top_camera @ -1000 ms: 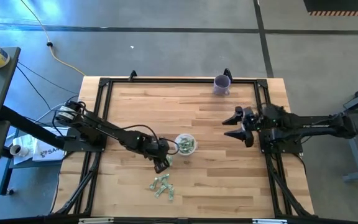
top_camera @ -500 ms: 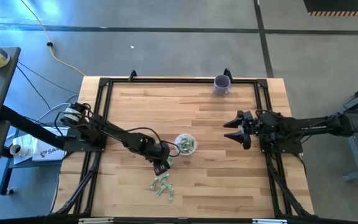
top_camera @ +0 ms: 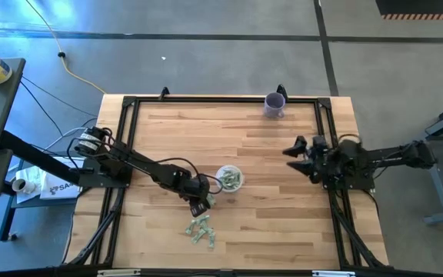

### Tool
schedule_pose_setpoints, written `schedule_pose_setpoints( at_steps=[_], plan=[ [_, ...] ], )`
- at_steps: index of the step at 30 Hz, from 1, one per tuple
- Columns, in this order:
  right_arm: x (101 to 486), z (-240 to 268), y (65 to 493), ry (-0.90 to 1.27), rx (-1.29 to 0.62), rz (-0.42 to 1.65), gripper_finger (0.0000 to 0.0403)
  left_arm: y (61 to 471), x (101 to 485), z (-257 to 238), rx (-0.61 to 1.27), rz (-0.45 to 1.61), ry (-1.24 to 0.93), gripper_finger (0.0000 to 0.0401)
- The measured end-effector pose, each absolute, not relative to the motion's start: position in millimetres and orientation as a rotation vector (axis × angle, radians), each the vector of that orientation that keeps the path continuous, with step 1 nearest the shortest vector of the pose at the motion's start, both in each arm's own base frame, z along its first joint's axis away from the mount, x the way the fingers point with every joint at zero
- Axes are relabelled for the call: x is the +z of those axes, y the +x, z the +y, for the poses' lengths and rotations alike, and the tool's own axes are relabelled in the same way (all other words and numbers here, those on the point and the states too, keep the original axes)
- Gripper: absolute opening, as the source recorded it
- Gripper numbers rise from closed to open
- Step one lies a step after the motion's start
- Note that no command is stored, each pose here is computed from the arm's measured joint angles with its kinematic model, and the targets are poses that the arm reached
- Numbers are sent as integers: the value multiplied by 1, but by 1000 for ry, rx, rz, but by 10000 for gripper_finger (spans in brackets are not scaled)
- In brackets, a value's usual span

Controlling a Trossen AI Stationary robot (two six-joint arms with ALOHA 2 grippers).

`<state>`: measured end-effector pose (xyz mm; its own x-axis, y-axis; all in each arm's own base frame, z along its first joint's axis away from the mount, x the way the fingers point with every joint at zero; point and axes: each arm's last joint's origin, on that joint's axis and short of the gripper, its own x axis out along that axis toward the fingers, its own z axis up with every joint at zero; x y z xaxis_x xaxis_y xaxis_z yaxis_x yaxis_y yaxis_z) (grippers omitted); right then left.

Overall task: Pick and place Stevia / Truvia into bins
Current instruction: Put the stevia packet into the bin

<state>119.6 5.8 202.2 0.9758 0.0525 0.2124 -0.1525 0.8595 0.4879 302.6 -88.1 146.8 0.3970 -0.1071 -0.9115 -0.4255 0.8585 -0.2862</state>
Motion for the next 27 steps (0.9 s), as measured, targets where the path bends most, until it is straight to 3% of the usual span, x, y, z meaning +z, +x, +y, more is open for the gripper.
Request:
schedule_pose_setpoints(
  at_steps=[5,13,19,27],
  plan=[
    [180,9,119,525,90,-21,271,303,147,-87,212,1151,-500,152],
    [176,3,113,525,44,-60,271,304,147,-87,224,1136,-492,152],
    [157,-3,108,524,-68,112,271,304,148,-87,225,1130,-491,152],
    [157,0,106,522,-40,109,271,304,148,-87,222,1127,-478,152]
  ],
)
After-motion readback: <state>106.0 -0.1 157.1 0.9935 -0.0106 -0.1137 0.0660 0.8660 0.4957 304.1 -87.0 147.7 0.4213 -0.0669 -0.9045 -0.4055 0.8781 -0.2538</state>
